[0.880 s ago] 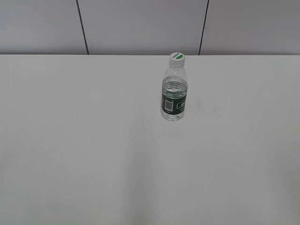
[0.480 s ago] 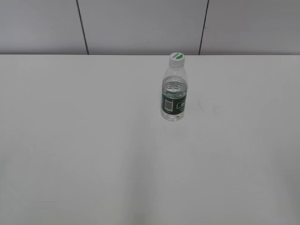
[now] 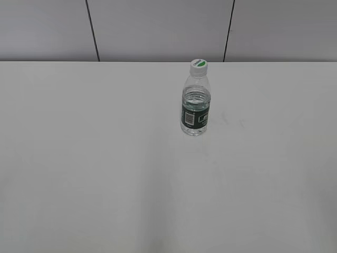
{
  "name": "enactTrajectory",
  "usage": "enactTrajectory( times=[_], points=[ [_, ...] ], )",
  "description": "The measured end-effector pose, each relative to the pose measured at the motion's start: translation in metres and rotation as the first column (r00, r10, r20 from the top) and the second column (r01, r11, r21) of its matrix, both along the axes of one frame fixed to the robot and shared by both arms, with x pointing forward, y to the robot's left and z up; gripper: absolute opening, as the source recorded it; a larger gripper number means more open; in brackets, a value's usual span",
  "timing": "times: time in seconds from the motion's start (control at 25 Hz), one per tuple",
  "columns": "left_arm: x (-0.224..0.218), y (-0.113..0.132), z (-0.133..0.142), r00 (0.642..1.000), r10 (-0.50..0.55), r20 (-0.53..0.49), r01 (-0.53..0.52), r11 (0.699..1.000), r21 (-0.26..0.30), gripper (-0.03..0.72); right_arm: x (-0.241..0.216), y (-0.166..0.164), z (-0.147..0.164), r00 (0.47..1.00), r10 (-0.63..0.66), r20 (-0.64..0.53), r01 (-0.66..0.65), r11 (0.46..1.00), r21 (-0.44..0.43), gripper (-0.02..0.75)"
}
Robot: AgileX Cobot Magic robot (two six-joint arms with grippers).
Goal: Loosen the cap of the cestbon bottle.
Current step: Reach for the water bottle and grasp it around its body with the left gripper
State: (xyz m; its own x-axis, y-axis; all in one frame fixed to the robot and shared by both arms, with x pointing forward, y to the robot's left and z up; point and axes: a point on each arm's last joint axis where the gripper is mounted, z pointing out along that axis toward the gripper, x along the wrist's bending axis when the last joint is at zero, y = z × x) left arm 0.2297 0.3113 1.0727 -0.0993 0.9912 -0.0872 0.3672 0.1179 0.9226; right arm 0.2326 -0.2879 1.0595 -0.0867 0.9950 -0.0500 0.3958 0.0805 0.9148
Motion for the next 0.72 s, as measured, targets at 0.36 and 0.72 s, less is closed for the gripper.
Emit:
enactTrajectory(
  times=[0.36, 0.72],
  points=[
    [0.029, -0.004, 0.025, 1.0, -0.024, 0.007, 0.024, 1.0, -0.012, 0.349, 0.0, 0.0, 0.0, 1.0, 0.0, 0.0, 0.0, 1.0, 0.0, 0.497],
    [0.08, -0.009, 0.041, 0.995, -0.059, 0.086, 0.059, 0.998, 0.003, 0.494, 0.0, 0.0, 0.0, 1.0, 0.0, 0.0, 0.0, 1.0, 0.0, 0.496]
  ],
)
